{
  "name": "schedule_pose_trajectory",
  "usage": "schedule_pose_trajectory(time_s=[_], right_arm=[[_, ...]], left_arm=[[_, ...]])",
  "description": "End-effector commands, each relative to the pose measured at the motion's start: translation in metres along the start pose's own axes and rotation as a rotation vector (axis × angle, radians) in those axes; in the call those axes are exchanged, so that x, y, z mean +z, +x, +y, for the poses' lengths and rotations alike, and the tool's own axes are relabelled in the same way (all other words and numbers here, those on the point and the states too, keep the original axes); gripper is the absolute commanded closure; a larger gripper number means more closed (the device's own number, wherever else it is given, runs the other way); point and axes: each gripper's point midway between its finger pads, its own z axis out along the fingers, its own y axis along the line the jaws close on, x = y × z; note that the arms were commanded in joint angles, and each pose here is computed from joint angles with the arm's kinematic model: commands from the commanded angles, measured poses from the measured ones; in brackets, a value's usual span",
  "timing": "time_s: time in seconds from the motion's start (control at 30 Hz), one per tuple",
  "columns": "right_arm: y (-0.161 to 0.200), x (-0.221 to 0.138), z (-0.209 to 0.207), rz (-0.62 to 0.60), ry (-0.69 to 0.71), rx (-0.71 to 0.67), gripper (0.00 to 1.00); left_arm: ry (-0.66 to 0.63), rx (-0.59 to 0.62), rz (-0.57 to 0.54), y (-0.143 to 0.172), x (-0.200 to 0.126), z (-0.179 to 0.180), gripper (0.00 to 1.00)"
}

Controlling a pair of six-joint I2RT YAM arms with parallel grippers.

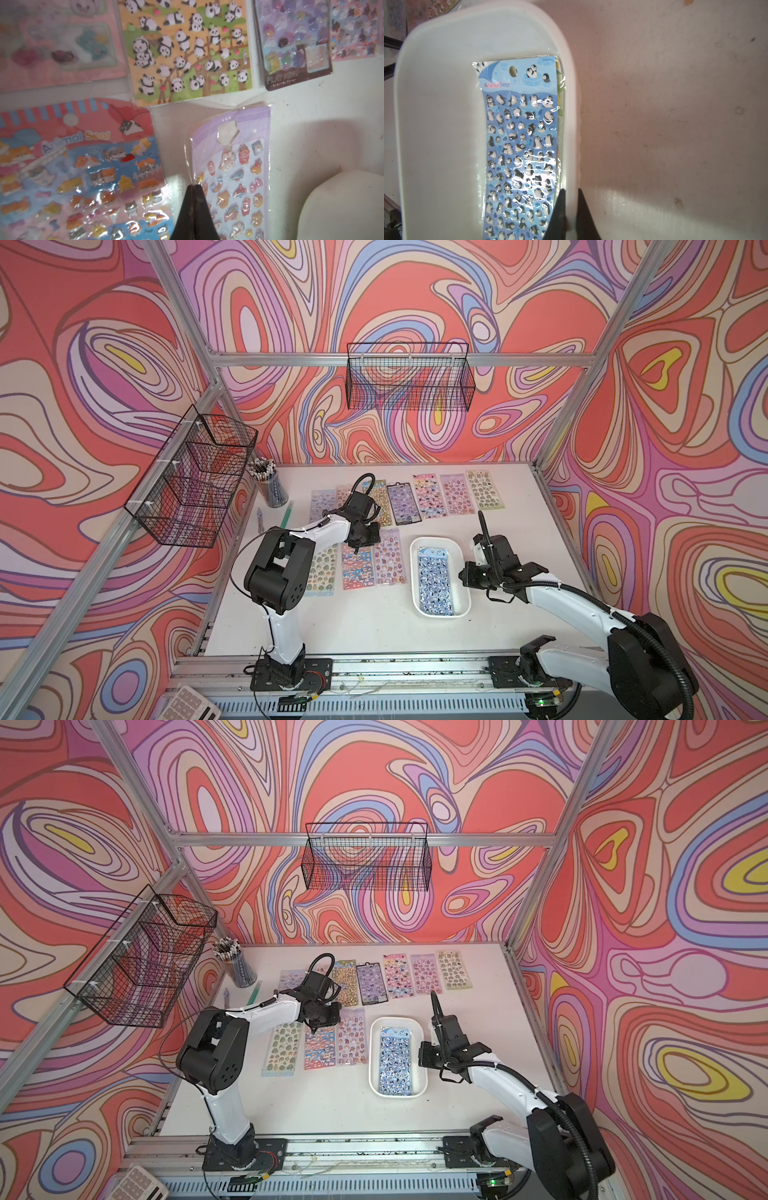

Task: Take the stickers out of the storage box
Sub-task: Place the sticker at the center of the board.

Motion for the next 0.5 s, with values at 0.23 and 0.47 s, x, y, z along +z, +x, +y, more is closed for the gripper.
schedule_pose_trajectory(time_s=[0.23, 0.47], right_arm=[[-0.004, -0.003, 0.003, -0.009, -0.006, -0.006, 1.00], [-0.005, -0.002, 0.002, -0.012, 0.000, -0.004, 1.00]], left_arm=[[-0.044, 0.006, -0.014, -0.014, -0.004, 0.005, 0.84], [-0.039, 0.020, -0.026, -0.018, -0.013, 0.000, 0.64]])
